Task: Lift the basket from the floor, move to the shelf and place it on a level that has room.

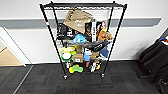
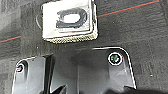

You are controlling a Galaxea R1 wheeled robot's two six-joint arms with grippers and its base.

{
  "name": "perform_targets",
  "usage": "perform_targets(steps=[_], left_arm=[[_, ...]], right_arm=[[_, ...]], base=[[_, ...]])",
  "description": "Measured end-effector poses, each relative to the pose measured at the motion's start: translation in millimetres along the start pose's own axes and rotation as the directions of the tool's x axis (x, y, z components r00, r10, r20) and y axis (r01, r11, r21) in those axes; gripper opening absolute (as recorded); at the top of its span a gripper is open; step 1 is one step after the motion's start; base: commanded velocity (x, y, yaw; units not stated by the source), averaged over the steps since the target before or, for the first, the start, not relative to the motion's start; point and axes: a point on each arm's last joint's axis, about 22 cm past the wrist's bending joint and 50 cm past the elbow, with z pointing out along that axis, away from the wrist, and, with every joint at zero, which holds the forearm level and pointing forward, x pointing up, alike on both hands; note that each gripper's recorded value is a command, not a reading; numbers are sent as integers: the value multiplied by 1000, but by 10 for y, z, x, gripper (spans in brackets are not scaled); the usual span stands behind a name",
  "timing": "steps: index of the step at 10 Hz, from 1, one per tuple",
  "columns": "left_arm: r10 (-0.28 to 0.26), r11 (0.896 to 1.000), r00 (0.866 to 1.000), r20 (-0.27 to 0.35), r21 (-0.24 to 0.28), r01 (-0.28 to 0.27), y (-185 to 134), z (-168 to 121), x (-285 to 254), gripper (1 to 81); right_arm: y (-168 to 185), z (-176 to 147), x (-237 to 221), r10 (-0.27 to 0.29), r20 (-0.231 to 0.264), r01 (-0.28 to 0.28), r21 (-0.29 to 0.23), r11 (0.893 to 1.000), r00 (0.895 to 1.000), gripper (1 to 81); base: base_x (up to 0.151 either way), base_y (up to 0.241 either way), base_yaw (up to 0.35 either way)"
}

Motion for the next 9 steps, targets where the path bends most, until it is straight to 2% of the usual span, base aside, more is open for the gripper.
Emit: perform_targets(steps=[3, 5, 7, 9], left_arm=[[2, 1000, 1000, 25, -12, -1, 89, 270, 414, 811], [-8, 1000, 998, 59, -8, 8, 73, 450, 401, 811], [-11, 1000, 997, 70, 19, 9, -23, 536, 423, 811], [-3, 1000, 998, 70, 13, 2, 48, 620, 565, 811]], right_arm=[[68, 157, -109, 19, 54, -18, -8, 1000, 998, 811], [98, 262, -161, 30, 85, -29, -11, 1000, 996, 811], [16, 361, -54, 32, 80, -33, 8, 999, 996, 811], [17, 443, 39, 28, 74, -29, 11, 1000, 997, 811]], base=[[0, 0, 0], [0, 0, 0], [0, 0, 0], [0, 0, 0]])
